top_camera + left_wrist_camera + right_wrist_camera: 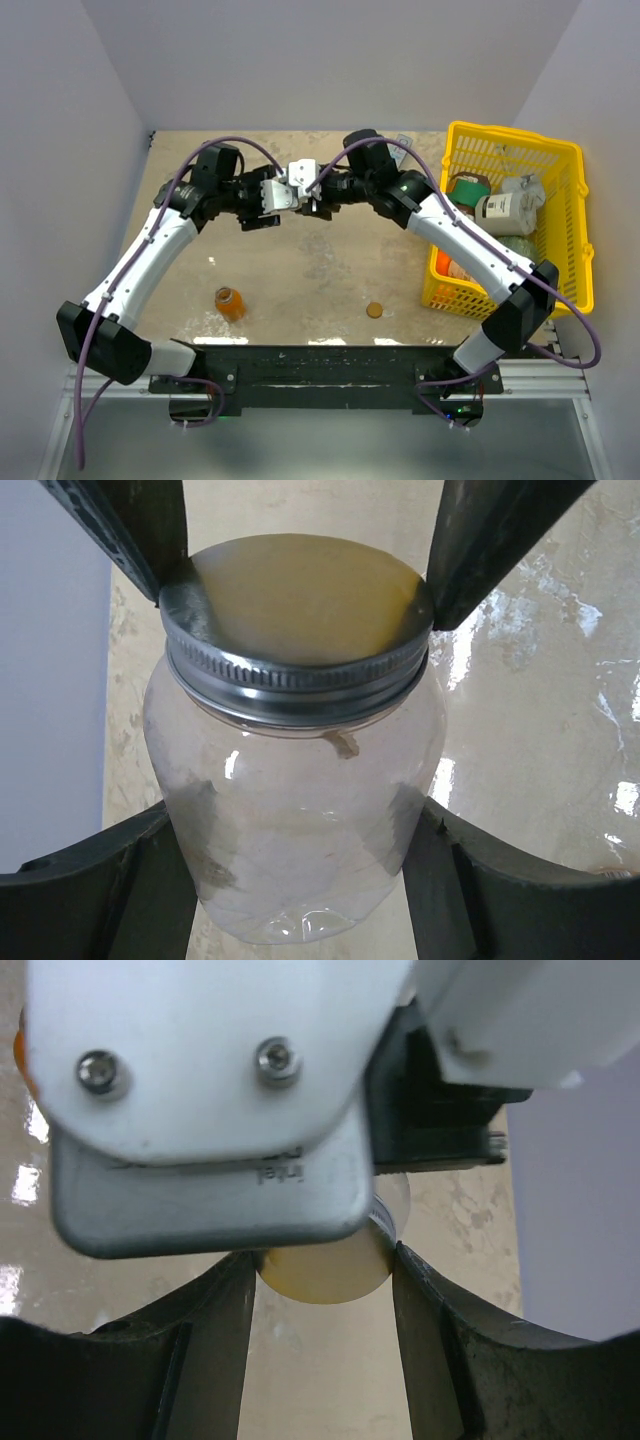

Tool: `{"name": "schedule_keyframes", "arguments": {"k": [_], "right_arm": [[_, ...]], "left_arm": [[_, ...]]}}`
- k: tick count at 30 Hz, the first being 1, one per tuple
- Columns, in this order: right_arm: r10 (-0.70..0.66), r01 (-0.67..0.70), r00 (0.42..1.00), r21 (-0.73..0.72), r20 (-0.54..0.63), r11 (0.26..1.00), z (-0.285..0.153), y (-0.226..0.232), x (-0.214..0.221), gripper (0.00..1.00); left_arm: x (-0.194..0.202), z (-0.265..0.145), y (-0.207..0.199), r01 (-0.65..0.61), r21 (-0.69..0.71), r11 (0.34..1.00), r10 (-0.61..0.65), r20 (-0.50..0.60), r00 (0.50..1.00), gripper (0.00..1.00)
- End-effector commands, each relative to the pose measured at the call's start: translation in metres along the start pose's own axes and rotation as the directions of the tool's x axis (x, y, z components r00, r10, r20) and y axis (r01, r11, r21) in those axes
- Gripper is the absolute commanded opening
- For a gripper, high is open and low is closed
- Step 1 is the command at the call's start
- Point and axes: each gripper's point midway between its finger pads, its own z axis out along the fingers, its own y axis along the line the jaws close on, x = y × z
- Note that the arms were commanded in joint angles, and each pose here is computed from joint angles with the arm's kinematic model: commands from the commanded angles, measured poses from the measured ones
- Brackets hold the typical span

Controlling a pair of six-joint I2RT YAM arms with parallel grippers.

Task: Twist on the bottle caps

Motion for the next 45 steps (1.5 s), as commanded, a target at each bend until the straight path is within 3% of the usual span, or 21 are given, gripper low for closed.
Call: {"name": "schedule_keyframes", "arguments": {"k": [1,5,11,14,17,19,22,23,28,29,30,36,40,41,43,45], "right_arm": [[0.226,-0.225,0.974,0.047,-0.019,0.973,0.021,-0.006,0.015,0.3],[0.38,-0.378,0.925,0.081,-0.015,0.922,0.026,-0.014,0.019,0.28],[0.615,-0.614,0.788,0.064,0.014,0.786,0.033,-0.02,0.027,0.26],[0.755,-0.756,0.655,0.022,0.026,0.655,0.037,-0.02,0.026,0.25],[0.814,-0.815,0.579,-0.001,0.04,0.58,0.037,-0.023,0.025,0.25],[0.819,-0.82,0.572,0.002,0.049,0.572,0.035,-0.024,0.022,0.27],[0.798,-0.8,0.6,0.017,0.05,0.6,0.029,-0.029,0.017,0.43],[0.777,-0.779,0.627,0.026,0.051,0.627,0.025,-0.031,0.014,0.55],[0.733,-0.732,0.68,0.062,0.019,0.678,0.005,-0.032,0.009,0.72],[0.727,-0.727,0.686,0.068,0.021,0.684,0.003,-0.033,0.007,0.88],[0.729,-0.728,0.684,0.067,0.009,0.682,-0.001,-0.03,0.007,0.98],[0.664,-0.655,0.748,0.138,-0.02,0.743,-0.037,-0.038,-0.002,0.99],[0.54,-0.533,0.84,0.107,-0.049,0.839,-0.07,-0.024,-0.014,0.99],[0.448,-0.442,0.891,0.075,-0.08,0.894,-0.076,-0.017,-0.01,0.99],[0.332,-0.332,0.938,0.022,-0.103,0.943,-0.09,0.005,-0.005,0.99],[0.128,-0.128,0.984,0.011,-0.12,0.992,-0.098,0.008,0.003,0.98]], "left_arm": [[-0.066,-0.024,0.031,-0.087,-0.153,0.984,0.119,0.212,0.97,0.0],[-0.074,-0.031,0.045,-0.082,-0.225,0.971,0.134,0.228,0.964,0.0],[-0.07,-0.04,0.055,-0.058,-0.338,0.939,0.137,0.215,0.967,0.0],[-0.062,-0.04,0.056,-0.056,-0.365,0.929,0.132,0.188,0.973,0.0],[-0.056,-0.038,0.057,-0.035,-0.376,0.926,0.105,0.168,0.98,0.0],[-0.051,-0.035,0.058,-0.018,-0.372,0.928,0.08,0.152,0.985,0.0],[-0.039,-0.026,0.054,0.008,-0.343,0.939,0.036,0.123,0.992,0.0],[-0.034,-0.023,0.05,0.022,-0.328,0.944,0.015,0.108,0.994,0.0],[-0.014,-0.004,0.037,0.076,-0.265,0.961,-0.057,0.078,0.995,0.0],[-0.013,-0.001,0.034,0.096,-0.253,0.963,-0.076,0.087,0.993,0.0],[-0.009,0.003,0.032,0.112,-0.242,0.964,-0.095,0.082,0.992,0.0],[0.002,0.019,0.015,0.162,-0.168,0.972,-0.147,0.097,0.984,0.0],[0.008,0.032,0.003,0.188,-0.108,0.976,-0.177,0.104,0.979,0.0],[0.006,0.033,-0.001,0.199,-0.078,0.977,-0.189,0.121,0.975,0.0],[0.001,0.035,0.001,0.213,-0.052,0.976,-0.204,0.146,0.968,0.0],[-0.012,0.034,-0.001,0.203,-0.002,0.979,-0.199,0.194,0.961,0.0]]}}
